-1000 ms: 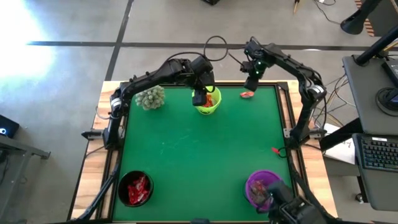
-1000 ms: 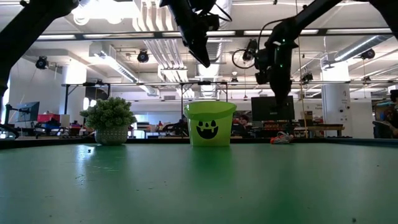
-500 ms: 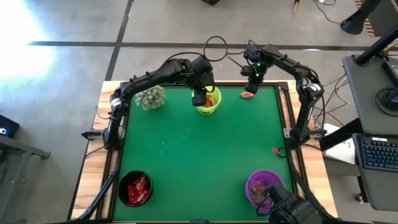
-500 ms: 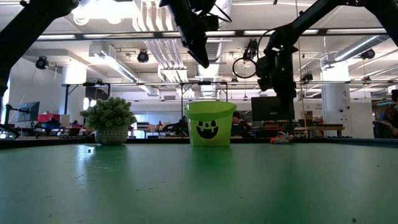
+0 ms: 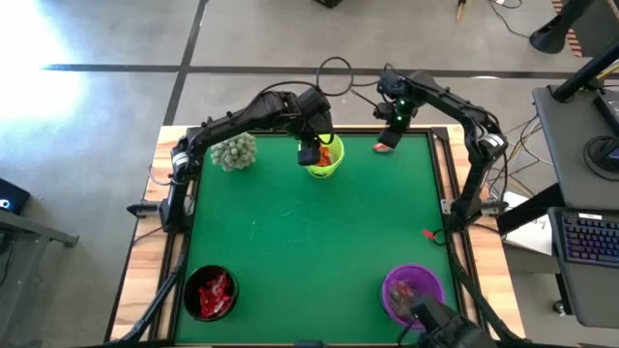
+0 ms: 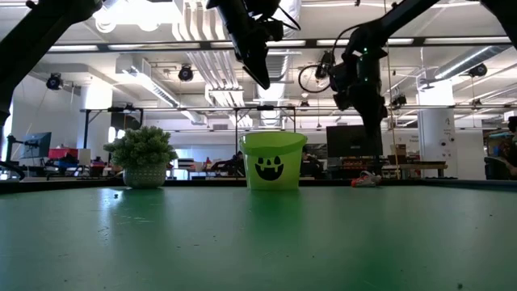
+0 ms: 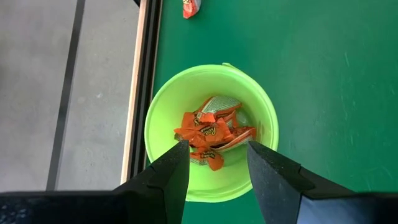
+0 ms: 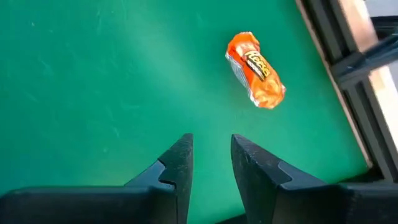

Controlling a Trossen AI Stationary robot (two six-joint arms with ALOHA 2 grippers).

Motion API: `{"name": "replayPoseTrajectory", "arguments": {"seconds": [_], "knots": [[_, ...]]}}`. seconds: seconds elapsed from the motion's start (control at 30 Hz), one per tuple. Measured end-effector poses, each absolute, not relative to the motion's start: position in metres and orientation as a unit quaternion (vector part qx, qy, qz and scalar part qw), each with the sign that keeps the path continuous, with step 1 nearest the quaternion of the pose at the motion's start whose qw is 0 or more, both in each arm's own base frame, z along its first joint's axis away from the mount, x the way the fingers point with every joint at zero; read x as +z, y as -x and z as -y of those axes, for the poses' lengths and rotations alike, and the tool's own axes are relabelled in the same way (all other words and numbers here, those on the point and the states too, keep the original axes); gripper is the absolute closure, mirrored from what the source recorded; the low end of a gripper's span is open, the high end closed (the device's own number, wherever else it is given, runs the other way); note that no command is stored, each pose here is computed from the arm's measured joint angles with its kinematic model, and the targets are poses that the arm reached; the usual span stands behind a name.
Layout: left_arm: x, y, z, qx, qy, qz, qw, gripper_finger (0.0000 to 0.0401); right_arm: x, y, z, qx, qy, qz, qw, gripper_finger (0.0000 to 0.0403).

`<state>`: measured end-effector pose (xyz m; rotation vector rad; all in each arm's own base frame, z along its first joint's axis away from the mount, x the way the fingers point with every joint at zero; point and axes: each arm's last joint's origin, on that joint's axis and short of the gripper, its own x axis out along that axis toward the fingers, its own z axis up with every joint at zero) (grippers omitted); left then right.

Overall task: Organize candy in baskets
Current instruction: Put the orange chocolate bar into the green bucket

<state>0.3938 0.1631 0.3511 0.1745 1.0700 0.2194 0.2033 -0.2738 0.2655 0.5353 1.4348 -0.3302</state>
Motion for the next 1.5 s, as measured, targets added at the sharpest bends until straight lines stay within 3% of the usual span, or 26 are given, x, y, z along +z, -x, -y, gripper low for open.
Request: {"name": "replayPoseTrajectory", "arguments": {"seconds": [0.2,0.53,0.73,0.97,1.13,1.3,1.5], "knots": [[0.351,-0.393,-0.163,0.103,-0.082,-0.511,0.849,0.0257,0.283,-0.206,0.261,-0.159,-0.231,-0.628,0.726,0.0286],[0.348,-0.39,-0.161,0.097,-0.076,-0.531,0.838,0.0257,0.28,-0.226,0.259,-0.162,-0.204,-0.612,0.746,0.0238],[0.347,-0.387,-0.16,0.096,-0.067,-0.543,0.832,0.0257,0.305,-0.253,0.264,-0.242,-0.214,-0.505,0.8,0.0223],[0.347,-0.385,-0.159,0.094,-0.065,-0.551,0.827,0.0257,0.32,-0.281,0.266,-0.293,-0.267,-0.417,0.818,0.0223],[0.349,-0.38,-0.158,0.086,-0.071,-0.561,0.82,0.0257,0.306,-0.289,0.275,-0.332,-0.249,-0.438,0.797,0.0222],[0.353,-0.377,-0.158,0.078,-0.083,-0.567,0.816,0.0257,0.29,-0.298,0.293,-0.41,-0.316,-0.408,0.752,0.0222],[0.353,-0.368,-0.158,0.065,-0.084,-0.59,0.8,0.0257,0.279,-0.317,0.298,-0.392,-0.309,-0.452,0.739,0.0222]]}}
